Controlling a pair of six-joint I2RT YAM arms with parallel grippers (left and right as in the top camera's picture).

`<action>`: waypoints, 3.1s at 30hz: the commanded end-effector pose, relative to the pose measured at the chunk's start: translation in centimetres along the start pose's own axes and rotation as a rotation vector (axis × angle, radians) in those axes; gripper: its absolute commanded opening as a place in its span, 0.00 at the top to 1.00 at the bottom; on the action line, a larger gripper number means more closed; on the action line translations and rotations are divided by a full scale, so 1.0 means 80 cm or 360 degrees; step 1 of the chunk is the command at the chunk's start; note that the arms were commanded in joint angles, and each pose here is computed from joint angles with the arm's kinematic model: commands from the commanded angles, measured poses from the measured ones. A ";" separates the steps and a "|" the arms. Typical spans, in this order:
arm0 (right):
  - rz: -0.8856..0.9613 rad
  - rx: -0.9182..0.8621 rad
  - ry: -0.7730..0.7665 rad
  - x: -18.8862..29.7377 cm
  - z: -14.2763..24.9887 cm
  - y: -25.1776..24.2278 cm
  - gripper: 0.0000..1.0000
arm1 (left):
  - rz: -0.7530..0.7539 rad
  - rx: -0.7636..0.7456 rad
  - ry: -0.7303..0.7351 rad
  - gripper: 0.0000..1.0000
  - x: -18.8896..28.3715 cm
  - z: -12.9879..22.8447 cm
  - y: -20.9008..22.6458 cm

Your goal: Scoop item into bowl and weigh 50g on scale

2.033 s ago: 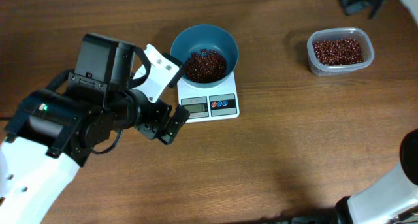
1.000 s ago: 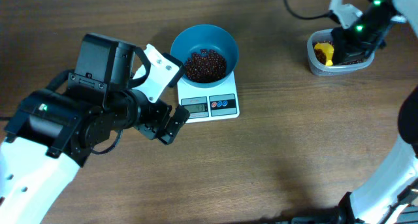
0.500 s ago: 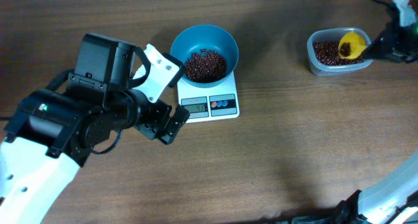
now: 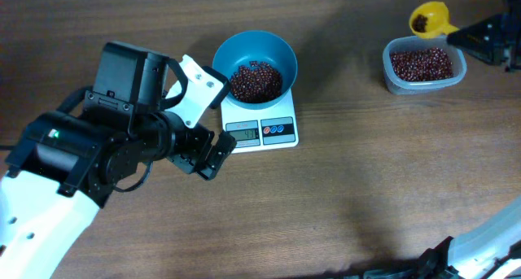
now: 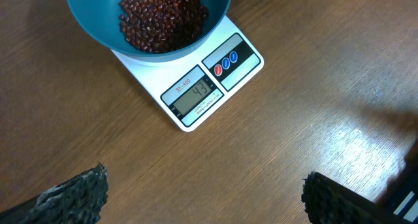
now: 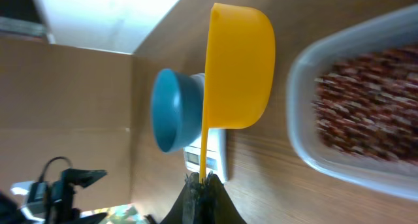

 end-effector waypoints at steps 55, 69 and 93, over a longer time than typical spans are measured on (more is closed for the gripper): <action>0.0793 0.1655 0.0624 -0.259 0.116 0.250 0.96 | 0.0007 -0.0027 -0.0028 0.01 0.004 -0.006 0.000; 0.0839 0.1725 0.0608 -0.264 0.123 0.259 0.96 | 0.0007 -0.0028 -0.0028 0.01 0.004 -0.006 0.000; 0.0923 0.1853 0.0550 -0.269 0.140 0.281 0.96 | 0.0007 -0.0028 -0.0028 0.01 0.004 -0.006 0.000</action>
Point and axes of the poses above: each gripper's point midway between its finger pads, its own x axis back along the fingers, its own y axis along the line the jaws close on, z = x × y, the point moved 9 cm from there along x, back along the fingers, and after that the axes turned 6 degrees about -x, right-handed, at the moved point
